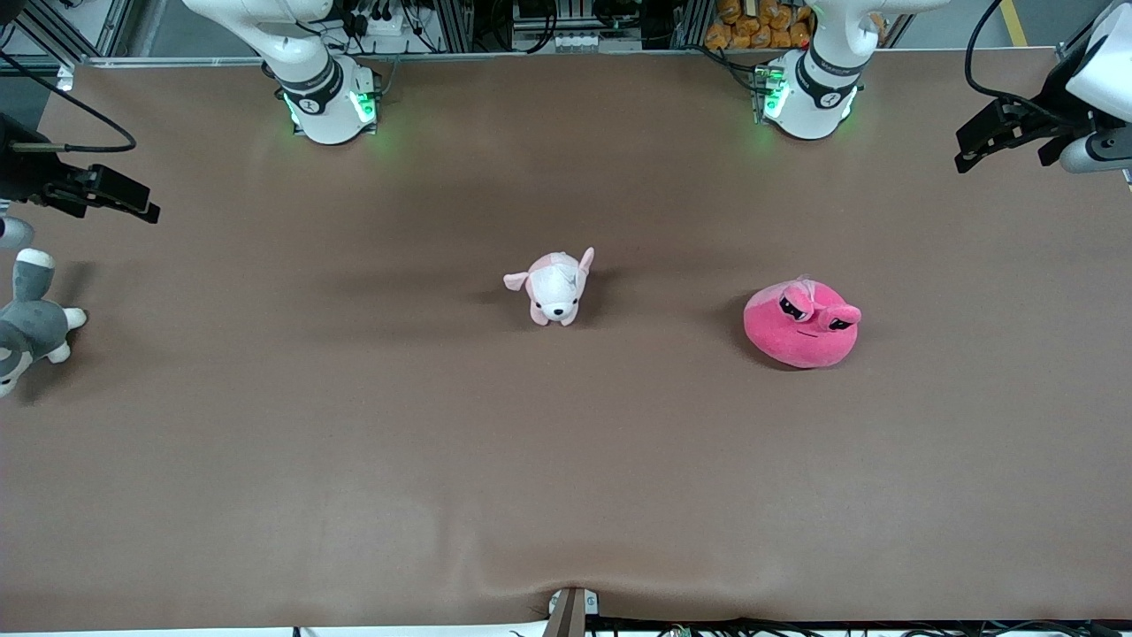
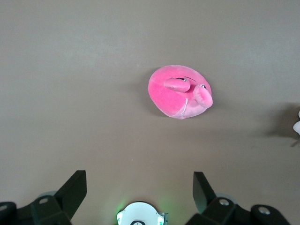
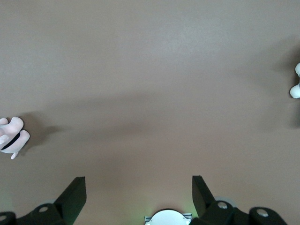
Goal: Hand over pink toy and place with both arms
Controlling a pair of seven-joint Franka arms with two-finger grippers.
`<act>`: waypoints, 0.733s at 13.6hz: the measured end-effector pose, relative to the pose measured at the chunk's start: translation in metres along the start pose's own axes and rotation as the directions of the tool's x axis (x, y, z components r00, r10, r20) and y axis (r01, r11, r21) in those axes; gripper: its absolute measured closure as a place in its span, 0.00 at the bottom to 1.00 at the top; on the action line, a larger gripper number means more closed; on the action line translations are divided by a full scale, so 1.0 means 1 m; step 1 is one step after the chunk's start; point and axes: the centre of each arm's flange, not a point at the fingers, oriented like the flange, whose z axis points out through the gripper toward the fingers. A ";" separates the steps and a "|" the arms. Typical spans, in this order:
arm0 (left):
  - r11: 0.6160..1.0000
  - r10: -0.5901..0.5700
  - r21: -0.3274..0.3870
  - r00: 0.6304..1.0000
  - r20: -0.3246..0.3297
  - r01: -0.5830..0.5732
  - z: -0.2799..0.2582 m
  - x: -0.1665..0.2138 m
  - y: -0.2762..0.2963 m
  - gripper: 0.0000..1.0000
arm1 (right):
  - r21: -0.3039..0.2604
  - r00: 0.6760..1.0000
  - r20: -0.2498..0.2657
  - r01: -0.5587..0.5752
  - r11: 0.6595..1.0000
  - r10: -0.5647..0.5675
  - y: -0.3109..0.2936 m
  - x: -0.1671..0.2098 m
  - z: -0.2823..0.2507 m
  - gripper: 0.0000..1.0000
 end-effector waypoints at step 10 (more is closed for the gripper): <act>1.000 -0.013 -0.002 1.000 -0.007 0.013 -0.003 0.012 -0.006 0.00 | 0.000 1.000 0.000 0.013 1.000 -0.013 -0.007 -0.001 0.000 0.00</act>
